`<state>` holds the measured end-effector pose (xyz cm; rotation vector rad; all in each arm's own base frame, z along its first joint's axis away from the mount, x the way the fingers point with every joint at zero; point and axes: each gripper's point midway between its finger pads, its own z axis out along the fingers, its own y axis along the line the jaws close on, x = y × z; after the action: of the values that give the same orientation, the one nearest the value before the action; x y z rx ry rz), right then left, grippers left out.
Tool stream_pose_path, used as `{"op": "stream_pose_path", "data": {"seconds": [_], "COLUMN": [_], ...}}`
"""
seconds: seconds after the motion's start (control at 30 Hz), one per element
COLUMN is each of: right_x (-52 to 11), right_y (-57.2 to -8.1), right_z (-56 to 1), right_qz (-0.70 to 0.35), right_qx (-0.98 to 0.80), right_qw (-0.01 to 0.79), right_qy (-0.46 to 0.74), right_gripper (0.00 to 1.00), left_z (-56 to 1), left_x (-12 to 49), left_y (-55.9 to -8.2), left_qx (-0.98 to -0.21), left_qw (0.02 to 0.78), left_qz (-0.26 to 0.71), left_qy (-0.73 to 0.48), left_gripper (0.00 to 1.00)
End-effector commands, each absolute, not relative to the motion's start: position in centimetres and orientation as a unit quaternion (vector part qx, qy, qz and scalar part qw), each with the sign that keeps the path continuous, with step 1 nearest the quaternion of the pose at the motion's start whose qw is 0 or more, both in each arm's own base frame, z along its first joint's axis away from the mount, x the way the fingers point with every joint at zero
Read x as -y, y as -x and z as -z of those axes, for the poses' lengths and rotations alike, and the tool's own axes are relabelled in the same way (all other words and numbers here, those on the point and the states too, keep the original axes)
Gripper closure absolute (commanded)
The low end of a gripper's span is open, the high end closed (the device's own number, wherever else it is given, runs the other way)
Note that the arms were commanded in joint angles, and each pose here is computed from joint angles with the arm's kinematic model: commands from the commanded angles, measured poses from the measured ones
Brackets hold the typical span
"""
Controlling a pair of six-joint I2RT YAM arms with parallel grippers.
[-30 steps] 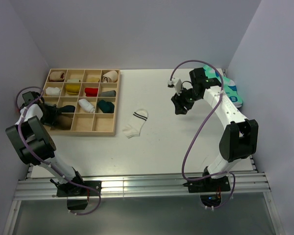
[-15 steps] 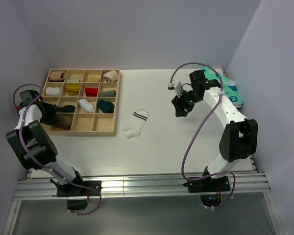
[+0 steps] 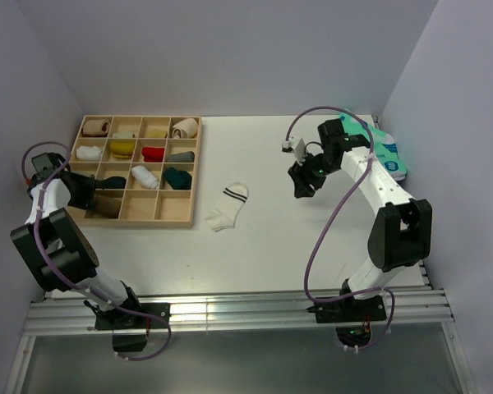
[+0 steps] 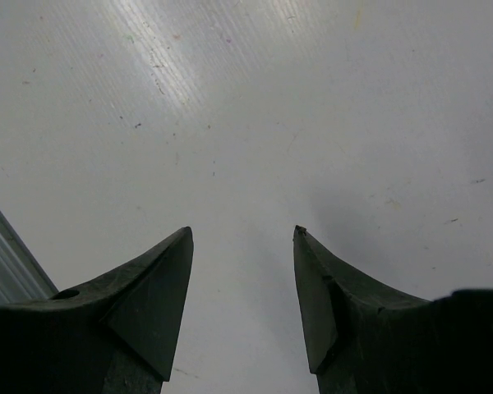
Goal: Roll the socks
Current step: Place the sock in the storage box.
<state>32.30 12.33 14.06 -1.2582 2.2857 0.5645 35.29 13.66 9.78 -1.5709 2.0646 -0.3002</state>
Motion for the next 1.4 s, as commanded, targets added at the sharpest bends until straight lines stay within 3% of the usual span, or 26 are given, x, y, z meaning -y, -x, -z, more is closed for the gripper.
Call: {"op": "stream_pose_path", "data": {"seconds": [0.0, 0.27, 0.83, 1.03, 1.17, 1.37], "right_x": [-12.4, -12.3, -12.1, -12.2, -12.4, -13.1], "right_y": [-32.2, -32.0, -31.2, -31.3, -31.7, -32.3], "right_z": [-15.5, -15.4, -15.0, -15.7, -16.6, -17.5], "right_qz": [-0.206, -0.208, -0.209, -0.208, -0.21, -0.212], "right_qx": [-0.824, -0.826, -0.826, -0.826, -0.827, -0.819], "right_qw": [0.258, 0.257, 0.252, 0.259, 0.268, 0.286], "right_qy": [0.459, 0.457, 0.459, 0.455, 0.447, 0.45], "right_gripper": [0.41, 0.42, 0.42, 0.42, 0.42, 0.41], "left_z": [-11.8, -11.7, -7.2, -10.7, -16.0, -21.3], "left_x": [-13.6, -13.4, -13.0, -12.9, -12.7, -7.1], "left_y": [-35.9, -36.5, -34.4, -35.7, -36.7, -37.7], "left_qx": [-0.765, -0.759, -0.757, -0.753, -0.753, -0.772], "left_qw": [0.291, 0.303, 0.266, 0.306, 0.352, 0.405], "left_qz": [0.123, 0.135, 0.107, 0.133, 0.144, 0.17], "left_qy": [0.561, 0.561, 0.587, 0.567, 0.537, 0.459], "left_gripper": [0.48, 0.62, 0.71, 0.68, 0.64, 0.62]}}
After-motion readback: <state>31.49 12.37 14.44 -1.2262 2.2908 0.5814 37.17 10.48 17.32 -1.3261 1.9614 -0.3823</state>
